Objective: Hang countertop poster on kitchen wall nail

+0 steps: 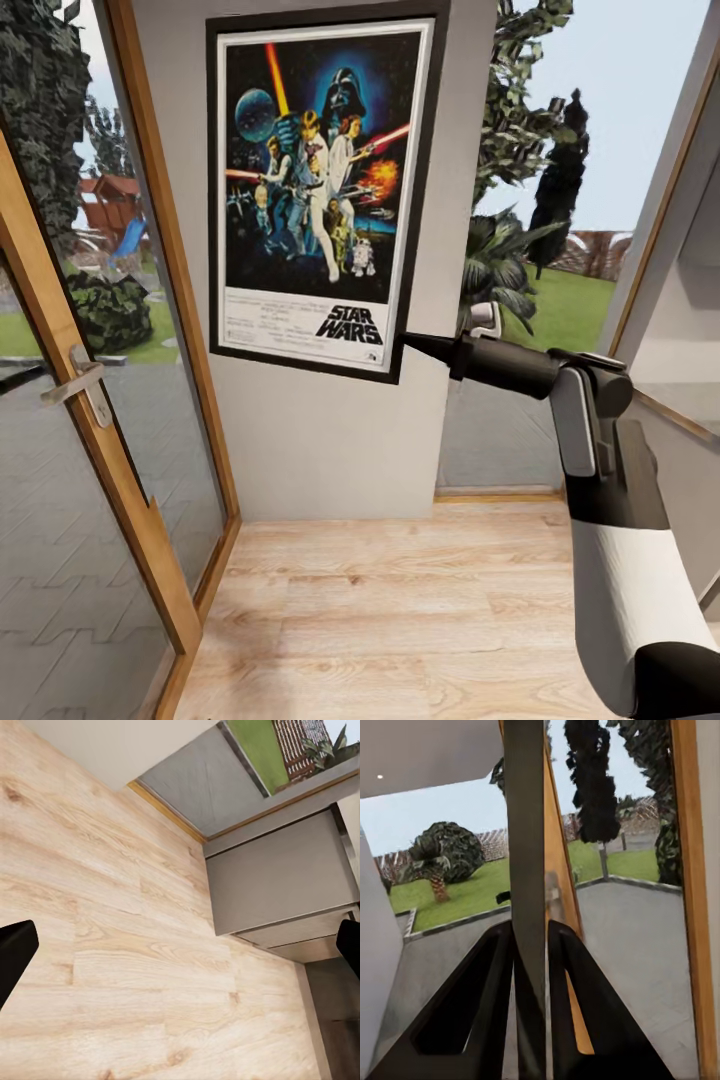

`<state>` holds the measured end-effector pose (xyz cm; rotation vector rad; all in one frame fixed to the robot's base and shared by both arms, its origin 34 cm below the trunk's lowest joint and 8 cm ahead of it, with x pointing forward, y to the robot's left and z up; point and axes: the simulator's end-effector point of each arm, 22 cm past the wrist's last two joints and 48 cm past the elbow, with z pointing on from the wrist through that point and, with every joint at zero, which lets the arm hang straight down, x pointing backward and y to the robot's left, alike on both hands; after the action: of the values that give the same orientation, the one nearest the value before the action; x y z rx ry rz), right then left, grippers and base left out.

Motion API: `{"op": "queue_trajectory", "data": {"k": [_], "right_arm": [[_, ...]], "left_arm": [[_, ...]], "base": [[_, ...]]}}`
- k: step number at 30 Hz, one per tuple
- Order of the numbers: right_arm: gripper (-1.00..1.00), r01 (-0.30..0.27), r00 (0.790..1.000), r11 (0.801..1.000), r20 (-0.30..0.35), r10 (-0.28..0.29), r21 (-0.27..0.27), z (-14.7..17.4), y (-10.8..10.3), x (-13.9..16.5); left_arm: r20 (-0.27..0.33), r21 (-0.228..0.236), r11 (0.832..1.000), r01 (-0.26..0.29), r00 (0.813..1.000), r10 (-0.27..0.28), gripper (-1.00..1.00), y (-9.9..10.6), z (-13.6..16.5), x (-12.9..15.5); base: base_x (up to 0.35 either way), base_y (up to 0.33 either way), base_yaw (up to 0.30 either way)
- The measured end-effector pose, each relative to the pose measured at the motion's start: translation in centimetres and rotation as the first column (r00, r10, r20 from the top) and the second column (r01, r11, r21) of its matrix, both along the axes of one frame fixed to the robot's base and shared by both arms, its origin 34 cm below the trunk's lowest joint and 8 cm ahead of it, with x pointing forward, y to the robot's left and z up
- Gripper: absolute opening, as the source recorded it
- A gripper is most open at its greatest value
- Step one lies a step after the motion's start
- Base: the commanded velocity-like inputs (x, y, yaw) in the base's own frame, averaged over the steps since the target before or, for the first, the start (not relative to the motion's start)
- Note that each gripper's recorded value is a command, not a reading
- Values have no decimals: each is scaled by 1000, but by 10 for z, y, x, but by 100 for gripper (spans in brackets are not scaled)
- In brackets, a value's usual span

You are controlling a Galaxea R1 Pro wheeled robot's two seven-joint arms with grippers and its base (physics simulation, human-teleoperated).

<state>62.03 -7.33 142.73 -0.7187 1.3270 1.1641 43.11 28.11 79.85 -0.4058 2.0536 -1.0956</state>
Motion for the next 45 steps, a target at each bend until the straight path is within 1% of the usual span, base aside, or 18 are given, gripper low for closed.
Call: {"op": "queue_trajectory", "data": {"k": [5, 10, 18, 25, 30, 45], "right_arm": [[-100, -4, 1000, 1000, -9, 4, -4, 0, 0, 0], [-100, -19, 1000, 1000, -12, 18, -21, -4, 7, -3], [-100, -23, 1000, 999, -11, 23, -33, -6, 10, -4], [-100, -20, 1000, 999, -14, 19, -36, -9, 10, -3], [-100, 5, 1000, 998, -18, -6, -59, -15, 0, 1], [-100, 6, 1000, 998, -19, -7, -61, -16, -1, 1]], "left_arm": [[0, 0, 1000, 0, 1000, 0, 100, 0, 0, 0], [0, 0, 1000, 0, 1000, 0, 100, 0, 0, 0], [0, 1, 1000, -2, 1000, 2, 100, 1, 0, 0], [1, 1, 1000, -2, 1000, 2, 100, 1, 0, 0], [1, 1, 1000, -1, 1000, 1, 100, 1, 0, 0], [1, 1, 1000, -1, 1000, 1, 100, 1, 0, 0]], "base": [[0, 0, 0], [0, 0, 0], [0, 0, 0], [0, 0, 0], [0, 0, 0], [0, 0, 0]]}}
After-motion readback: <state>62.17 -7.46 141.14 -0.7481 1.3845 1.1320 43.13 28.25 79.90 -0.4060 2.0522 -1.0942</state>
